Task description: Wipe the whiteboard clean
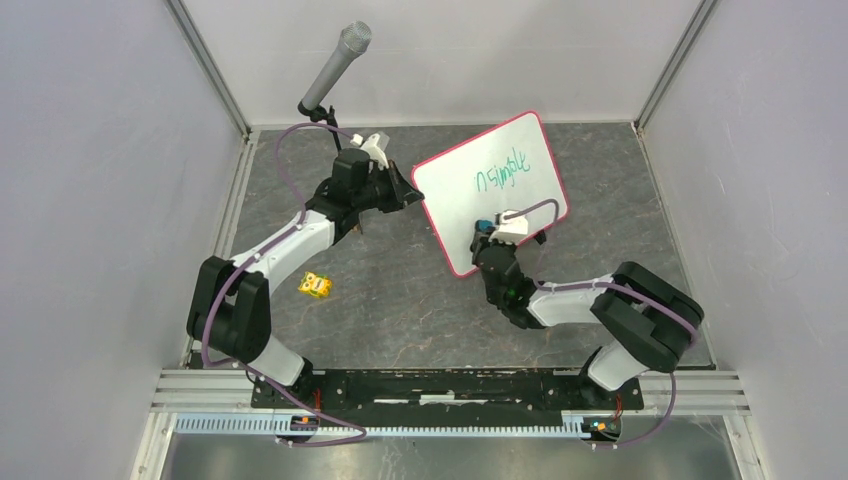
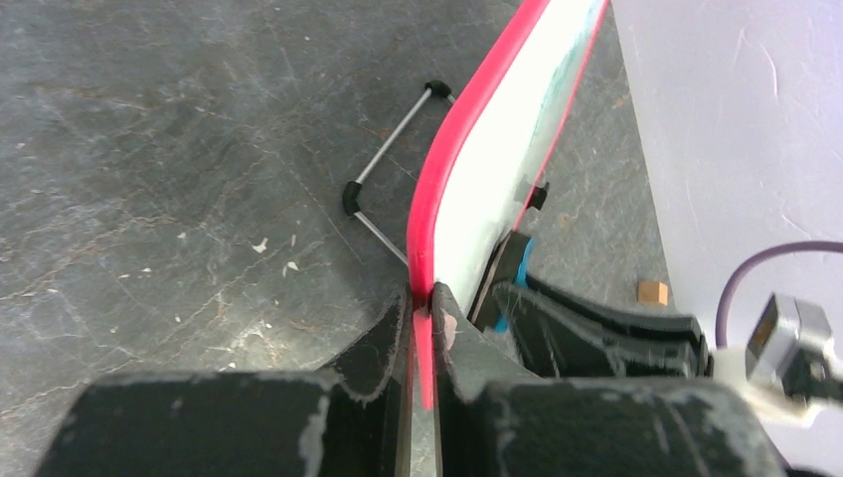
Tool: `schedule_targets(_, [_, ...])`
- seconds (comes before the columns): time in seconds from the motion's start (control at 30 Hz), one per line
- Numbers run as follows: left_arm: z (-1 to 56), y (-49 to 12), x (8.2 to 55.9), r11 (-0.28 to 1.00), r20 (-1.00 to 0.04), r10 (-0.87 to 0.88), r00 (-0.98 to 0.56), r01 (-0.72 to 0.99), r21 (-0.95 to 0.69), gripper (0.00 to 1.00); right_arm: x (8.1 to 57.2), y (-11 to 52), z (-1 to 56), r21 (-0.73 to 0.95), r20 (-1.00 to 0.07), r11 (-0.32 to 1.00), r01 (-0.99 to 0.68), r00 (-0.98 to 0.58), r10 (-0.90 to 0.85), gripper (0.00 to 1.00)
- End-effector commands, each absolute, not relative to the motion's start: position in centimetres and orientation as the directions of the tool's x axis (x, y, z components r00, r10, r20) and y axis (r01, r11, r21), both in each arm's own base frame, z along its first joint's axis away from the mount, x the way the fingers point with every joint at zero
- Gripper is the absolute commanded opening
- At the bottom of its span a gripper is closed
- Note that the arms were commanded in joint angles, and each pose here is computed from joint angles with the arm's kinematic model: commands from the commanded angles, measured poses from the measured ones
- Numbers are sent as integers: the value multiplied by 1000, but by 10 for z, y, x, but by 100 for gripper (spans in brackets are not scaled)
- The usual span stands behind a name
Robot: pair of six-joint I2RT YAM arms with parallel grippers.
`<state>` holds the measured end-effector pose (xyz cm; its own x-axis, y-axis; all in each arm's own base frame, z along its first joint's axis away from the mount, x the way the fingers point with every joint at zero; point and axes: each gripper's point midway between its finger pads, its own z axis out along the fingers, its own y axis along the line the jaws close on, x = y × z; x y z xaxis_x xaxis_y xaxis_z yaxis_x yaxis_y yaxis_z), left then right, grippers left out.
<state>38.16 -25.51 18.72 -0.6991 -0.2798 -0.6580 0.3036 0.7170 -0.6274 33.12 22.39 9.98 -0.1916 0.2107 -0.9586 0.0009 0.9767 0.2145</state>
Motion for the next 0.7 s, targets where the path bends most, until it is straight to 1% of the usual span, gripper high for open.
schedule_targets(0.0, [231, -270, 375, 650, -713, -276, -644, 422, -633, 5, 338, 176, 94, 277, -939, 954, 115, -179, 294, 19])
schedule_targets(0.1, [231, -270, 374, 649, -714, -276, -644, 422, -632, 5, 339, 167, 90, 273, -936, 952, 140, -188, 296, 20])
schedule_targets(0.2, [232, -270, 375, 650, -714, -278, -643, 421, -632, 5, 339, 189, 94, 271, -938, 959, 80, -201, 281, 20])
schedule_targets(0.33, [231, -270, 375, 652, -716, -275, -642, 422, -629, 5, 332, 231, 102, 251, -948, 968, -22, -207, 241, 20])
schedule_targets(0.47, [231, -269, 375, 654, -717, -275, -640, 422, -628, 5, 326, 260, 120, 231, -964, 966, -119, -162, 211, 20])
schedule_targets(0.53, [230, -269, 375, 654, -716, -274, -642, 422, -628, 5, 329, 250, 121, 219, -968, 973, -77, -145, 206, 20])
schedule_targets(0.6, [232, -270, 375, 651, -716, -276, -642, 423, -630, 5, 336, 227, 117, 206, -969, 979, -8, -138, 203, 20])
schedule_targets(0.67, [233, -270, 374, 649, -716, -276, -641, 425, -631, 5, 343, 202, 105, 225, -959, 972, 65, -162, 233, 20])
